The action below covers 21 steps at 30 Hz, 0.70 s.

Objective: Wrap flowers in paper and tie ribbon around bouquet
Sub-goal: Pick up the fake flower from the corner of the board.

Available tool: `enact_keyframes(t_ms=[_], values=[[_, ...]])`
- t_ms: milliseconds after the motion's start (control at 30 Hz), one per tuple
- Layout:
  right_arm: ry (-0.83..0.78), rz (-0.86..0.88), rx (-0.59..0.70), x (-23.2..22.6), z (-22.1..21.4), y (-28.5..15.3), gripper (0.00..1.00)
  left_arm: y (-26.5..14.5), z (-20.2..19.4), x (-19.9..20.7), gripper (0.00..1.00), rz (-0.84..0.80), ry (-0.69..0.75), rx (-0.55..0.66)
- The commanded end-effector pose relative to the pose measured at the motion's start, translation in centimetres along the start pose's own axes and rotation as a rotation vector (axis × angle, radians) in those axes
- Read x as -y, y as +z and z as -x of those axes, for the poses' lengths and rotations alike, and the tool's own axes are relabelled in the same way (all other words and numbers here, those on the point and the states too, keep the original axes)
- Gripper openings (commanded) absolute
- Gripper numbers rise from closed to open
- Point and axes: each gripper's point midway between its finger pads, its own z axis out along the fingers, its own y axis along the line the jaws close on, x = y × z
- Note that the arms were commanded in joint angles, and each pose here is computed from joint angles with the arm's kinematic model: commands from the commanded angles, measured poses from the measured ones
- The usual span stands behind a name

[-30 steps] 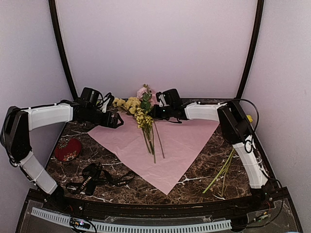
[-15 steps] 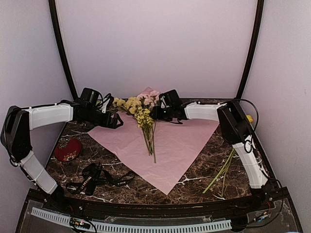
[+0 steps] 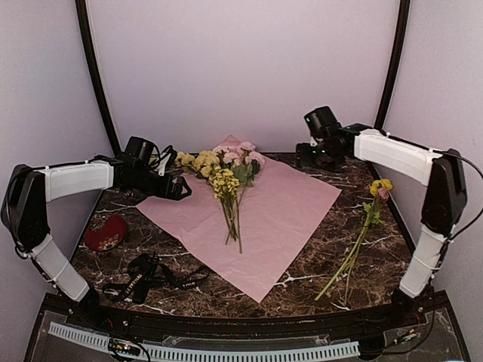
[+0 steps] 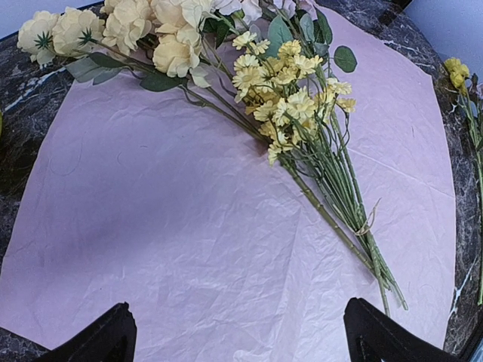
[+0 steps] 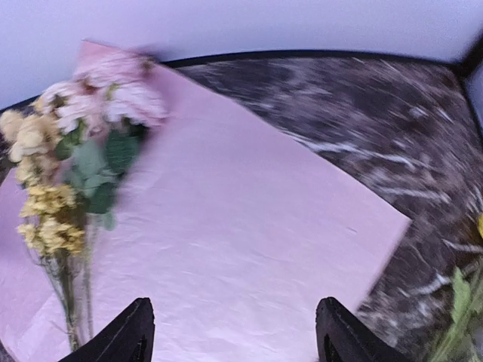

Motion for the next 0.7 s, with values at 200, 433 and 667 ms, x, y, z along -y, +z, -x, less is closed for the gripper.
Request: enact_keyframes(t_ms=[200, 433, 667], values=[[0.367, -0.329, -0.226, 22.5, -13.7, -3.4, 0.54, -1.9, 1.8, 0.6, 0.99, -0.013, 0.009, 0.055], [0.415, -0.372, -0.255, 25.8, -15.9, -2.4, 0.34, -2.0, 1.8, 0.6, 0.99, -0.013, 0.012, 0.059], [0.403, -0.406, -0.319, 26.9, -18.3, -0.6, 0.31, -2.0, 1.8, 0.7, 0.99, -0.019, 0.011, 0.055]])
